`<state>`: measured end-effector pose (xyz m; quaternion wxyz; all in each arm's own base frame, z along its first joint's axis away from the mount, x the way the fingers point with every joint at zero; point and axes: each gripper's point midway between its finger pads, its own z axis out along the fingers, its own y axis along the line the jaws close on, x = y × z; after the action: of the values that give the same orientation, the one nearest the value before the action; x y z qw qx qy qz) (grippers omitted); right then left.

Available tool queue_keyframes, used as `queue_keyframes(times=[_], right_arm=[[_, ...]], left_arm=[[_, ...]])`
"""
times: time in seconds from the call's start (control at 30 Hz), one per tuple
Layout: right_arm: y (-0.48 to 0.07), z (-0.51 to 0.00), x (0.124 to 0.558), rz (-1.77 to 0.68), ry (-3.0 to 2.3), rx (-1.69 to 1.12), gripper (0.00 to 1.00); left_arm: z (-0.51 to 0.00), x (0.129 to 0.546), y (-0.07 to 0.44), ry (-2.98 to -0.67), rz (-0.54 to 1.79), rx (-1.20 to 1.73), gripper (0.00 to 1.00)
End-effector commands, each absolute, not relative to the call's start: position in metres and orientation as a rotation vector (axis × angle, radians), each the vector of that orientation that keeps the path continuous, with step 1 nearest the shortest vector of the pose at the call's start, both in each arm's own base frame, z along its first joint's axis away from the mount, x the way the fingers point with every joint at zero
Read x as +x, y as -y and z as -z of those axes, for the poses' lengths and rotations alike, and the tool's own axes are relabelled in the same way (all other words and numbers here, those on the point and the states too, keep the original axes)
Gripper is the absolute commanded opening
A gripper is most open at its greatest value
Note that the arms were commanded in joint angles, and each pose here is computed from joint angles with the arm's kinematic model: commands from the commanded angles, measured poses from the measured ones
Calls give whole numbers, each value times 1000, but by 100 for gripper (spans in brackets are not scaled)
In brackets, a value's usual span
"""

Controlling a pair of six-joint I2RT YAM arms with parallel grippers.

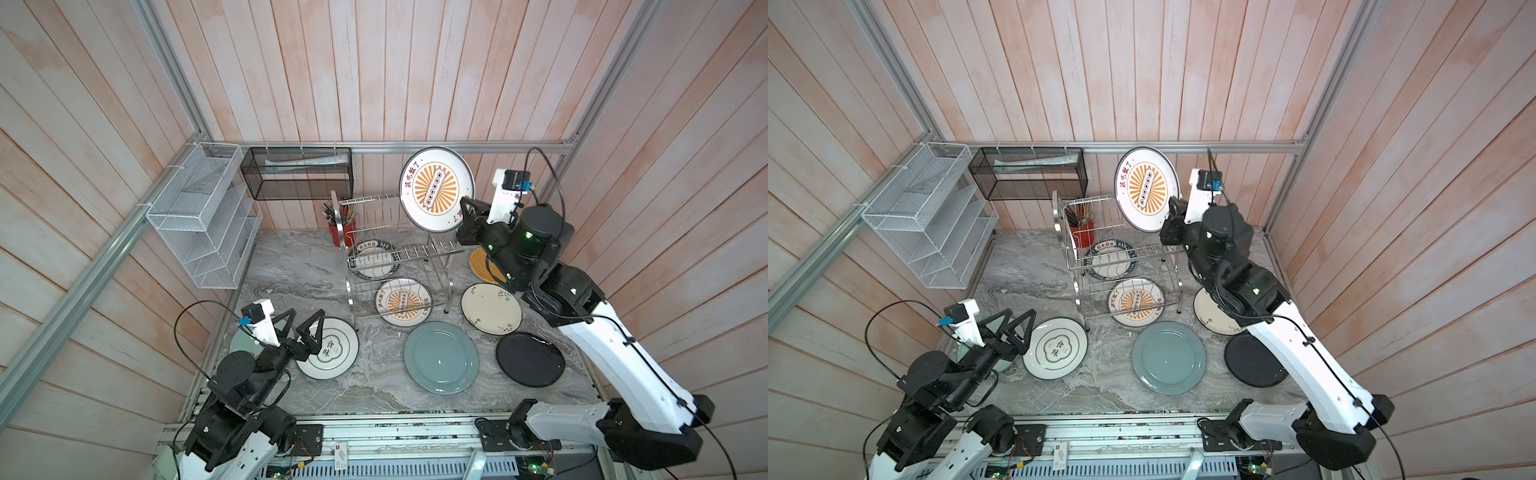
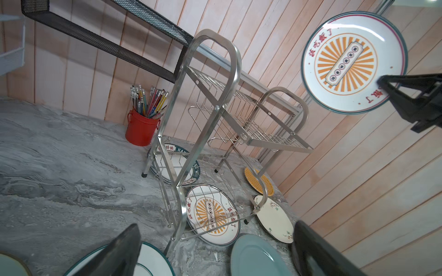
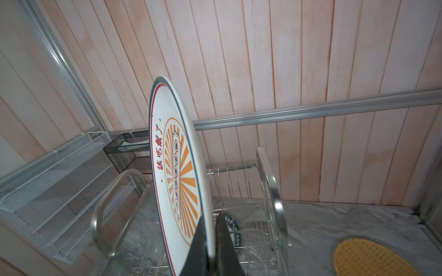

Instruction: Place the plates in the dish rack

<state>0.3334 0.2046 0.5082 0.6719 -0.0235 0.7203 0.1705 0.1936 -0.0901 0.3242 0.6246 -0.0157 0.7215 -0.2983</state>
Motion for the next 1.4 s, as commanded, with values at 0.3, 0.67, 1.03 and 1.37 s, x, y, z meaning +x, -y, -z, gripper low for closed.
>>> queue_keyframes(times=[0.3,0.67,1.03,1.37], right_arm=[[-177,-502,387,132,-1680,-15,0],[-191,-470,412,222,-1734,-89,0],[-197,-444,421,280,-1785,-140,0],[-202,-428,426,287,-1829,-175,0]], left_arm=[[-312,192,98,-1689,646,80,100],[-316,188,98,-1661,660,87,100],[-317,187,97,-1659,662,88,100],[-318,186,97,-1654,664,90,100]])
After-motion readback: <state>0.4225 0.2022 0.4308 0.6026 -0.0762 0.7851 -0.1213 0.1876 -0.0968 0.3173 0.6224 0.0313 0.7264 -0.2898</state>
